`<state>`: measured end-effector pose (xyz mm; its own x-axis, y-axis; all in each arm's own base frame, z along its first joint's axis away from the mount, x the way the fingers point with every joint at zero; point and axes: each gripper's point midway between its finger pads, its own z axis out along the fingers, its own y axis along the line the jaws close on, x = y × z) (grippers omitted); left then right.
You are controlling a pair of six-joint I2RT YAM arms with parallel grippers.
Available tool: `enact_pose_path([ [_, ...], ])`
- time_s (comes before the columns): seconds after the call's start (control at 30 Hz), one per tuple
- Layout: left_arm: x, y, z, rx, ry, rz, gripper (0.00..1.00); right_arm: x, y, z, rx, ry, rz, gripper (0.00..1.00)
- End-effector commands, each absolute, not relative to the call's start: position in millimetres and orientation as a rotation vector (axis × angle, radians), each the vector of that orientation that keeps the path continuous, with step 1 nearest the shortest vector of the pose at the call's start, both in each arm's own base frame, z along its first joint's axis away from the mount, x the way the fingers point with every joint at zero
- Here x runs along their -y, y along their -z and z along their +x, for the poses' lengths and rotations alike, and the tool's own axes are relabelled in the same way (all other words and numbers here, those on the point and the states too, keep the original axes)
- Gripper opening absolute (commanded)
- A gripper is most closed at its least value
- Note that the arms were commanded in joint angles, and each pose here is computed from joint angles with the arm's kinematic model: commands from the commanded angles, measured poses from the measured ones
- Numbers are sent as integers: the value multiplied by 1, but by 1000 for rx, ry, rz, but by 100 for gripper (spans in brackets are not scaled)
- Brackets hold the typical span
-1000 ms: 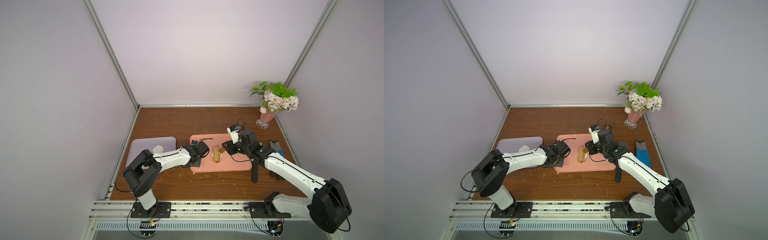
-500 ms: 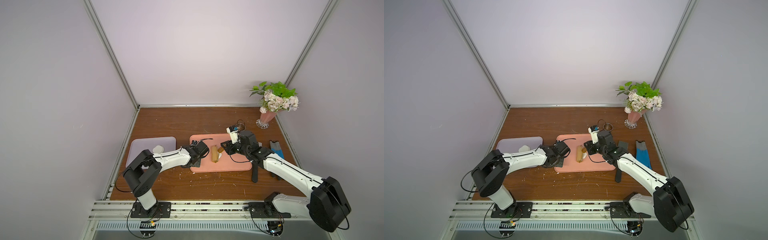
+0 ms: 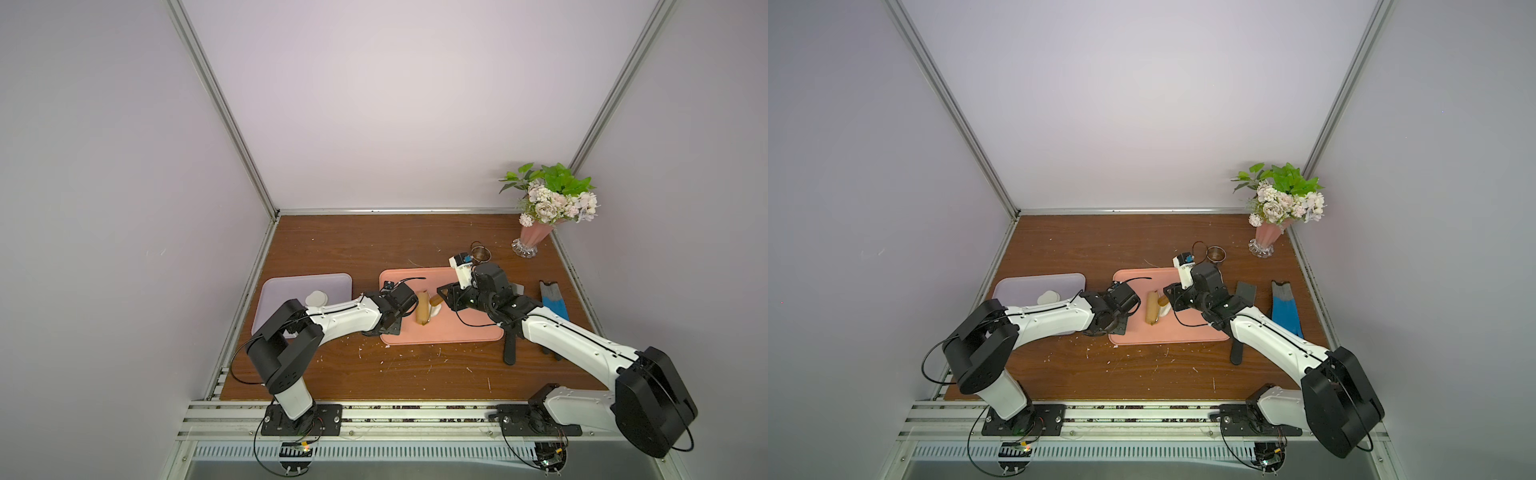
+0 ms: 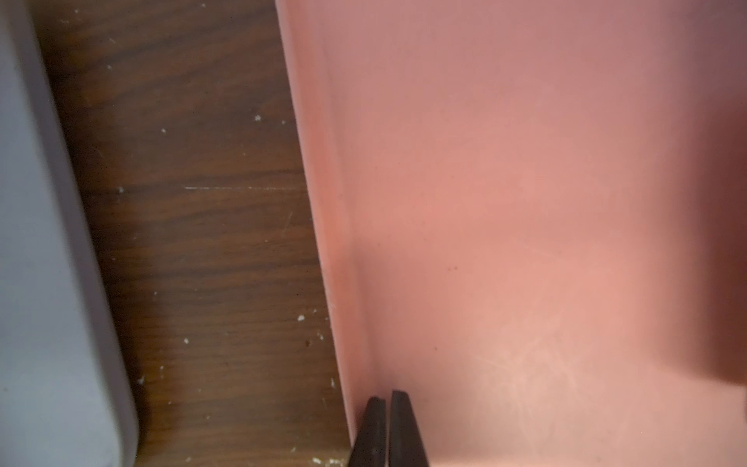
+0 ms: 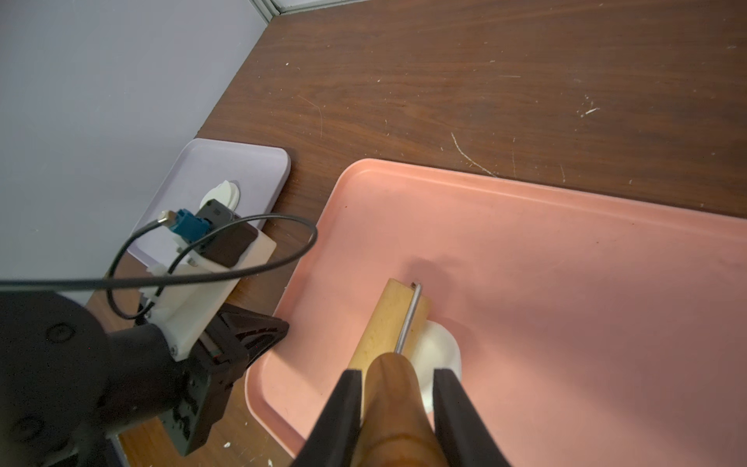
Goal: Roll out the dumpling wrappers from the dough
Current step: Flatten out the dough on the work surface.
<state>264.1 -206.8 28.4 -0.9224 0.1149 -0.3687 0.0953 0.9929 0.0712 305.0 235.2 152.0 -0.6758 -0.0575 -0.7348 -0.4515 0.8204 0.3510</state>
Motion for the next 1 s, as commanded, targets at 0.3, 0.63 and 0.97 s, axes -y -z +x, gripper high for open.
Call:
enact_pose_path([
  [0.3, 184, -21, 257, -2791, -173, 114, 0, -250, -186, 306, -2195, -759, -386, 0],
  [0.63, 182, -21, 258, -2793, -172, 101, 0, -239, -252, 310, -2060, -714, -402, 0],
  [0.97, 183, -20, 258, -2799, -171, 109, 0, -196, -161, 307, -2266, -384, -393, 0],
])
